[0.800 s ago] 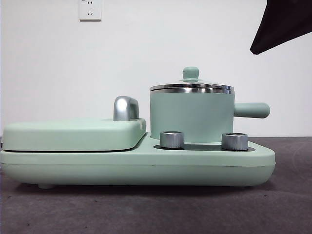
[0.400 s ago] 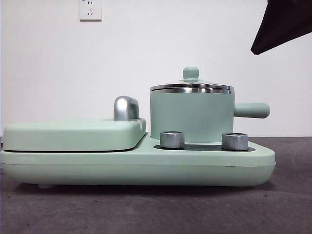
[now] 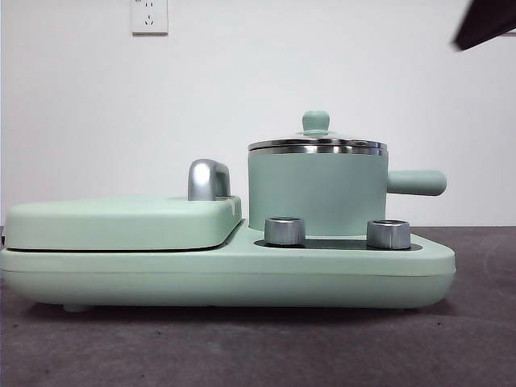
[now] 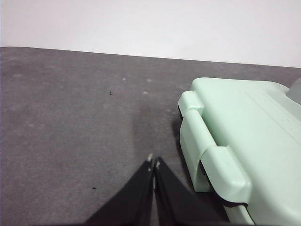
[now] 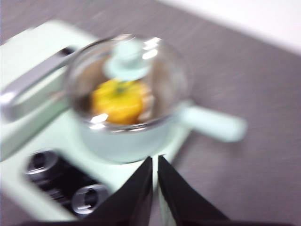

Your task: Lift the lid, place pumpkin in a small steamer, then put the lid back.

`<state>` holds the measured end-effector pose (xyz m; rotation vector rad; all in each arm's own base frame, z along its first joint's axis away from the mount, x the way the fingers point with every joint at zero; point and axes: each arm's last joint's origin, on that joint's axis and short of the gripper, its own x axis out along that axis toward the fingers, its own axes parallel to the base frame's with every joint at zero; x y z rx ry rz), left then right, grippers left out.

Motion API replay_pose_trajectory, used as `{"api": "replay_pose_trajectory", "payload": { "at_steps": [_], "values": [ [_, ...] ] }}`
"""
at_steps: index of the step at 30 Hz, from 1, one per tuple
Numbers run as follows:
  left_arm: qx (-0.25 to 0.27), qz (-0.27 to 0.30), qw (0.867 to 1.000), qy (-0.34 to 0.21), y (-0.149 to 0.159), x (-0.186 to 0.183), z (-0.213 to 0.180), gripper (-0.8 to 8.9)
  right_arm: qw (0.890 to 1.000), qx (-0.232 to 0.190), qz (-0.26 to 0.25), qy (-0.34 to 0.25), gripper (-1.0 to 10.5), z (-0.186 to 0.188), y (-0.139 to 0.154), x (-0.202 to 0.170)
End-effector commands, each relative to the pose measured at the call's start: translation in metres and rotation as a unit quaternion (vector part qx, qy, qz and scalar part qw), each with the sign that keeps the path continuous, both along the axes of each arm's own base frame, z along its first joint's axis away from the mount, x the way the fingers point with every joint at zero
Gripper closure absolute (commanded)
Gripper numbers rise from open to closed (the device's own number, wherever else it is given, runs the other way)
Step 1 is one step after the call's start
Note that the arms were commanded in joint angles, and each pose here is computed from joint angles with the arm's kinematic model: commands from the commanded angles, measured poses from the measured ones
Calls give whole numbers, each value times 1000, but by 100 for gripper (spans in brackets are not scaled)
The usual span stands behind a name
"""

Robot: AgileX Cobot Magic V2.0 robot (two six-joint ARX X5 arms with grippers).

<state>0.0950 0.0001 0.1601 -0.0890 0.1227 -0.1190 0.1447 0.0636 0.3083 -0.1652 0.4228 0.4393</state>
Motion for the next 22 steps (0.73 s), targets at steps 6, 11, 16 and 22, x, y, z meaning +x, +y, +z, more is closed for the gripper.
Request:
{"api": "replay_pose_trajectory", "payload": {
  "at_steps": [6, 11, 16, 22],
  "values": [
    [-4, 3, 1000, 4, 0, 1, -5, 807, 987, -4, -139, -79, 933, -60, -46, -35],
    [-4, 3, 1000, 4, 0, 1, -5, 807, 976, 11, -186, -109, 933, -100, -57, -46],
    [-4, 3, 1000, 4, 0, 1, -5, 807, 971, 31, -206, -121, 933, -127, -60, -49],
    [-4, 3, 1000, 4, 0, 1, -5, 807, 964, 49, -210, -157, 933, -152, -61, -45]
  ]
}}
